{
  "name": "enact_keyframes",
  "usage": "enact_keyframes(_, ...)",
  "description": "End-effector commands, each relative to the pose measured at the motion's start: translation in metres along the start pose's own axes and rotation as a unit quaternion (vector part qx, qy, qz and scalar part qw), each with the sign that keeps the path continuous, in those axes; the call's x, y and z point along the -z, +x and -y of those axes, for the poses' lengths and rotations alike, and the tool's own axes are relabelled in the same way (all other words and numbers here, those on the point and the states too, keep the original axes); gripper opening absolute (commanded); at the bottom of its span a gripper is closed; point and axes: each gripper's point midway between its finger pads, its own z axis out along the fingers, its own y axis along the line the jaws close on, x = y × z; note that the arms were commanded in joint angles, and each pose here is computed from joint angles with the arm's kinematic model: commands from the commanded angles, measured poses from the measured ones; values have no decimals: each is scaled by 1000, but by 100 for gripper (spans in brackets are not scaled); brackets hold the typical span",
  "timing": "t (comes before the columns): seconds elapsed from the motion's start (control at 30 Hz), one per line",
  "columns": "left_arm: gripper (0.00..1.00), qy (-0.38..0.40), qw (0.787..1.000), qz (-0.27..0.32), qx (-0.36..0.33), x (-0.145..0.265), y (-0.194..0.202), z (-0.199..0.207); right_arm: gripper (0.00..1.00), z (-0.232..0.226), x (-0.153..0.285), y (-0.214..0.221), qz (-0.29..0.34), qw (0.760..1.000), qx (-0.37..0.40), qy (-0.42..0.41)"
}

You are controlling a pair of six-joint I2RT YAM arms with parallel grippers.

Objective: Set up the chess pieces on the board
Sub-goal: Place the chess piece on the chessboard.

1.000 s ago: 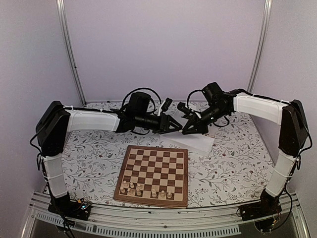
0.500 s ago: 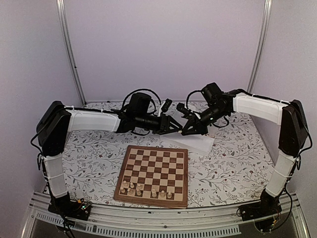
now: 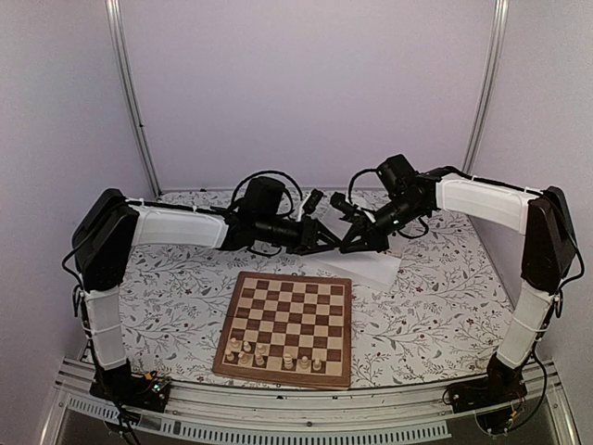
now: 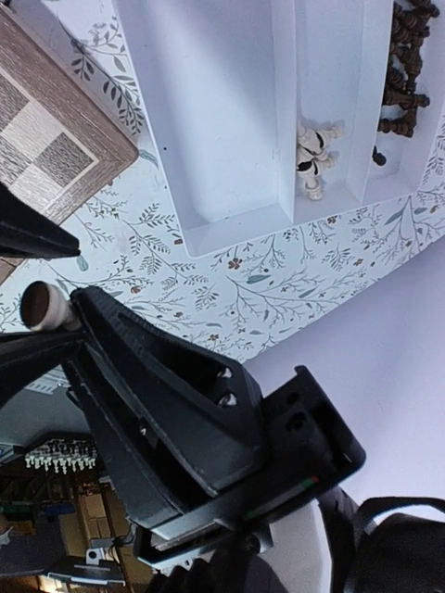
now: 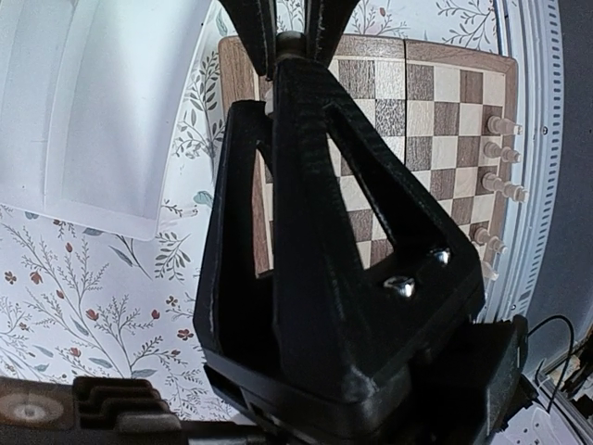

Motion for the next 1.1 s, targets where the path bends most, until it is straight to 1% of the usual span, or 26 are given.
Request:
enact_keyframes(0.0,26,14,1000,-1,-1,-5,-2,3,2,-9,6,-12,18,1000,19,-6)
enact_keyframes(0.2,15,28,1000,3,-2,-5,-5,8,3,-9,6,-12,17,1000,18,-7)
enact_keyframes(0.23,14,32,999,5,-3,-5,-6,10,7,-9,6,-13,17,1000,20,-5)
enact_keyframes(0.27,12,36,999,9,-5,-4,-8,13,18,-6,9,-14,17,1000,20,2)
enact_keyframes(0.3,11,41,999,16,-8,-2,-11,16,27,-3,13,-16,20,1000,18,9)
enact_keyframes(0.33,11,45,999,26,-10,0,-15,20,34,0,20,-21,31,999,17,13)
enact_keyframes(0.37,10,48,998,39,-17,4,-21,25,38,4,30,-28,52,999,10,11)
enact_keyframes(0.43,8,51,995,79,-40,14,-37,37,45,11,59,-50,117,993,-4,-4)
enact_keyframes(0.47,8,56,991,106,-57,22,-48,47,47,19,77,-57,149,988,-35,-11)
enact_keyframes(0.5,9,54,989,124,-63,26,-55,49,48,21,87,-67,176,983,-42,-23)
enact_keyframes(0.57,9,66,980,168,-80,38,-71,62,49,31,106,-75,218,972,-80,-41)
enact_keyframes(0.6,10,78,974,193,-90,45,-80,71,49,33,110,-77,230,965,-110,-56)
enact_keyframes(0.67,10,94,964,230,-95,54,-90,80,49,31,111,-79,249,955,-135,-85)
enact_keyframes(0.7,10,100,960,244,-92,57,-93,83,48,29,110,-78,255,948,-159,-105)
enact_keyframes(0.77,10,115,950,276,-93,63,-98,92,48,23,109,-78,274,938,-164,-132)
enact_keyframes(0.8,10,121,946,286,-94,65,-99,96,49,20,109,-78,282,934,-166,-142)
enact_keyframes(0.83,10,126,942,296,-96,66,-100,100,49,15,109,-81,283,927,-184,-160)
enact_keyframes(0.9,10,130,938,307,-97,66,-102,103,49,7,105,-85,278,922,-195,-185)
enact_keyframes(1.07,10,137,938,308,-86,59,-106,102,49,-10,101,-96,275,921,-177,-210)
